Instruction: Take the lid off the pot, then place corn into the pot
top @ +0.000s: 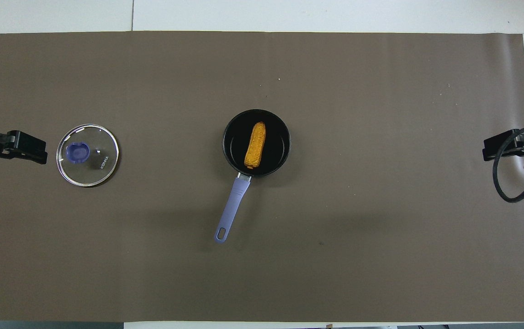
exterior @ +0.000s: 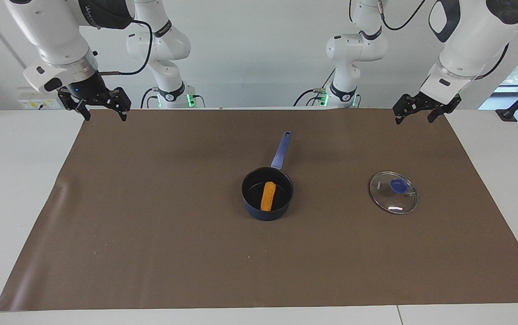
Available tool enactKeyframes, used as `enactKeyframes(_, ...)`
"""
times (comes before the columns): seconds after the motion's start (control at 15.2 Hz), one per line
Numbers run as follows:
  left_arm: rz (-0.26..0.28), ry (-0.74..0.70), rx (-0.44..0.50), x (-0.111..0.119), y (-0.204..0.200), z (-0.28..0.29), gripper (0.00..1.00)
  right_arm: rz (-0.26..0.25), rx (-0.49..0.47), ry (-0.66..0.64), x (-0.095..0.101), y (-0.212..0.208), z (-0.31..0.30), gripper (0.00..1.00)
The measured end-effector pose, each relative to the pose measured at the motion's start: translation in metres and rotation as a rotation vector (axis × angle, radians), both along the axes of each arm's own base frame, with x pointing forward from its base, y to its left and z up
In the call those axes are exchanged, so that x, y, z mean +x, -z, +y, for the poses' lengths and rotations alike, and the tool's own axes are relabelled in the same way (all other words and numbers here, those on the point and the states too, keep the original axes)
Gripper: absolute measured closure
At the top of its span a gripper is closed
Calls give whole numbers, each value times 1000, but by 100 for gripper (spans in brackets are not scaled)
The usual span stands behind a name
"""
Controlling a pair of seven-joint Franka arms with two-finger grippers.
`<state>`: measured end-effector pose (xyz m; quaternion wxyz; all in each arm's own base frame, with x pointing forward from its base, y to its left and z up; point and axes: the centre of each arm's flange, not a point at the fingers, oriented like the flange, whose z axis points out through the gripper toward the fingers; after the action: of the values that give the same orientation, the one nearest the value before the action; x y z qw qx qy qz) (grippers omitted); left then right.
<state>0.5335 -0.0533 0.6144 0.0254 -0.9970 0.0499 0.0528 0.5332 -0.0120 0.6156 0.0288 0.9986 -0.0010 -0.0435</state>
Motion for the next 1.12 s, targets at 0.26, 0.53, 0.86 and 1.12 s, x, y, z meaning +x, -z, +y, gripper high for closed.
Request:
enactKeyframes(0.26, 10, 28, 1, 1, 15, -10, 0, 8, 12, 25, 1, 5, -12, 0)
enactKeyframes(0.53, 17, -19, -39, 2, 19, -5, 0, 8, 26, 37, 2, 5, -17, 0)
enactKeyframes(0.86, 0, -52, -49, 5, 18, 3, 0, -25, 28, 36, 5, 0, -17, 0)
enactKeyframes(1.12, -10, -52, -50, 6, 16, 2, 0, -35, 30, 36, 6, -3, -16, 0)
